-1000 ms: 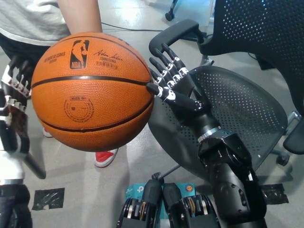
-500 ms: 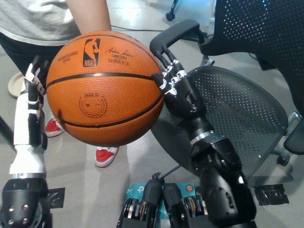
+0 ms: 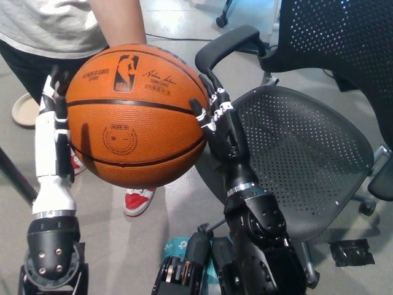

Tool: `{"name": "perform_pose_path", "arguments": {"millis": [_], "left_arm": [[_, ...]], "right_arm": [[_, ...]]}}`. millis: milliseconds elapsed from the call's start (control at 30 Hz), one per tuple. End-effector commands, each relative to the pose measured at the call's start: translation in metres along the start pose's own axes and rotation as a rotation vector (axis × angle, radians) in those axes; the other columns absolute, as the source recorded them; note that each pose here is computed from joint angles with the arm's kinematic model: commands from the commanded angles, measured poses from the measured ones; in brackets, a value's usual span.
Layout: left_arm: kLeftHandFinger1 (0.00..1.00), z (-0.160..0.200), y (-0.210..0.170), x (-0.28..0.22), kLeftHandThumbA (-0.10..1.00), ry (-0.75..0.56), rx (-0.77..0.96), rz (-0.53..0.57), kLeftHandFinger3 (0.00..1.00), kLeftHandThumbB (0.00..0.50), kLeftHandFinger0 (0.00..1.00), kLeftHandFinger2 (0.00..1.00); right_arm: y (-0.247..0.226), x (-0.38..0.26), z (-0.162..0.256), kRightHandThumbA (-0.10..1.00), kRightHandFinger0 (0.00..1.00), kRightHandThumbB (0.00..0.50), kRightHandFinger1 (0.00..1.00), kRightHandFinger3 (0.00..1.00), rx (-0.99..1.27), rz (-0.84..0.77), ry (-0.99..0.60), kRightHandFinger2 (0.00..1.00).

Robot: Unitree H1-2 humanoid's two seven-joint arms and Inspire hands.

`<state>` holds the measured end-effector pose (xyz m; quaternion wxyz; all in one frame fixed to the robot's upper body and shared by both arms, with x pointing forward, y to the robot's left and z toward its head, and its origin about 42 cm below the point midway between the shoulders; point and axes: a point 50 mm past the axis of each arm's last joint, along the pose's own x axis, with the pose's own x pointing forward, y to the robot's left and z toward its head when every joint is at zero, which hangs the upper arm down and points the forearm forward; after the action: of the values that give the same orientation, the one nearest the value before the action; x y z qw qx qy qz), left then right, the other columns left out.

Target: The robot grabs the basketball from a person using both hands and then drops it on the black chair in the front

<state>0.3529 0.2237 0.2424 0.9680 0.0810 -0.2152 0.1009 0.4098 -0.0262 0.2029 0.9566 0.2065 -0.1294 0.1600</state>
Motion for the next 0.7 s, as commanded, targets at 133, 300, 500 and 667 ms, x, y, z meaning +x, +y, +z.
{"name": "perform_pose_path", "arguments": {"millis": [133, 300, 500, 667], "left_arm": [[1.00, 0.022, -0.065, 0.008, 1.00, -0.010, 0.073, -0.313, 1.00, 0.156, 1.00, 1.00], [1.00, 0.027, -0.060, 0.015, 1.00, -0.008, 0.133, -0.403, 1.00, 0.138, 1.00, 1.00], [1.00, 0.032, -0.061, 0.023, 1.00, -0.019, 0.172, -0.460, 1.00, 0.169, 1.00, 1.00], [1.00, 0.045, -0.066, 0.029, 1.00, -0.040, 0.173, -0.468, 1.00, 0.204, 1.00, 1.00]], "right_arm": [[0.081, 0.019, 0.013, 1.00, 1.00, 0.188, 1.00, 1.00, -0.018, 0.216, -0.061, 1.00], [0.075, 0.020, 0.012, 1.00, 1.00, 0.218, 1.00, 1.00, -0.013, 0.185, -0.069, 1.00], [0.070, 0.018, 0.018, 1.00, 1.00, 0.210, 1.00, 1.00, 0.008, 0.159, -0.089, 1.00], [0.070, 0.022, 0.030, 1.00, 1.00, 0.194, 1.00, 1.00, 0.049, 0.153, -0.119, 1.00]]}}
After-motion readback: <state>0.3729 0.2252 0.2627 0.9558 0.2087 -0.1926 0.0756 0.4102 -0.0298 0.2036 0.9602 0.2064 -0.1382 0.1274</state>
